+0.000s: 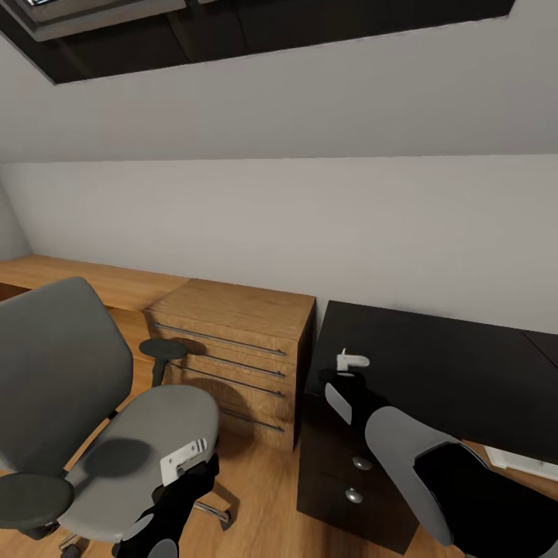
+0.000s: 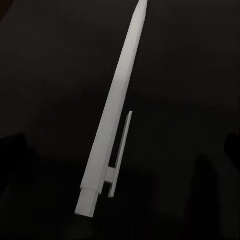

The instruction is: In the bedroom, organize the workspace by keeping the computer under the desk, ensuring the monitor is on the desk, placing the keyboard on the desk next to the monitor, placing the mouse on the desk next to the keyboard, moving the folder from the swivel chair onto the desk next to the mouse, stacking the notebook on top of the folder with the pen on top of the notebook, and positioning the swivel chair next to the desk.

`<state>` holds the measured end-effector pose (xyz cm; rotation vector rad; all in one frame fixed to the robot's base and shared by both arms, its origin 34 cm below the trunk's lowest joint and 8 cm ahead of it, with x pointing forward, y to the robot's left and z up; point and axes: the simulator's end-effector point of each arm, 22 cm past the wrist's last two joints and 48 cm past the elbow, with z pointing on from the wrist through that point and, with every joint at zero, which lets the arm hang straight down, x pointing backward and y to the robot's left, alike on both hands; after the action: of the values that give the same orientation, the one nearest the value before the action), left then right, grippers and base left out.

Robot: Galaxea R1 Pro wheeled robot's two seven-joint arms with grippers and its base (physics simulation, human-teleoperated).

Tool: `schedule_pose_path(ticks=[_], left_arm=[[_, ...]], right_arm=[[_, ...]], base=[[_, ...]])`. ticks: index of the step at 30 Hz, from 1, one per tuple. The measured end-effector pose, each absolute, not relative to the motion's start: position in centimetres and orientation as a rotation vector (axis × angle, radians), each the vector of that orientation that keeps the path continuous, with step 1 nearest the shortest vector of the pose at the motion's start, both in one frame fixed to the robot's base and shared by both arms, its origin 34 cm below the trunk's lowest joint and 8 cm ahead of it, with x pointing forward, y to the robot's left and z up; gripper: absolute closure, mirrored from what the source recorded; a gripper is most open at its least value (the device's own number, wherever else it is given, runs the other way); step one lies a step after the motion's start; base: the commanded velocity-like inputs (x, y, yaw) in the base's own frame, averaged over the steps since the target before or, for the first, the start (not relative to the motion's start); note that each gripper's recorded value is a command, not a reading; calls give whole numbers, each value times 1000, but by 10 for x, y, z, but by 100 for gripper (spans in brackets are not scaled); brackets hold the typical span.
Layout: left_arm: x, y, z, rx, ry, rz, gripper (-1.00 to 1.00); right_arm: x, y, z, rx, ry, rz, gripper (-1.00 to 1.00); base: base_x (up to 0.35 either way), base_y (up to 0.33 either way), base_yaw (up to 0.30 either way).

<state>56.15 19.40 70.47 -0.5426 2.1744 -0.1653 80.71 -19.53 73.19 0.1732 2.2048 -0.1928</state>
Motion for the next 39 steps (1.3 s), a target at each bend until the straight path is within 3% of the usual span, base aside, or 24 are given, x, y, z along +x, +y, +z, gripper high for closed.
schedule_pose_path(ticks=[39], left_arm=[[561, 193, 704, -537, 2178, -166, -100]], right_arm=[[806, -193, 732, 173, 2223, -183, -100]], base=[[17, 0, 0]])
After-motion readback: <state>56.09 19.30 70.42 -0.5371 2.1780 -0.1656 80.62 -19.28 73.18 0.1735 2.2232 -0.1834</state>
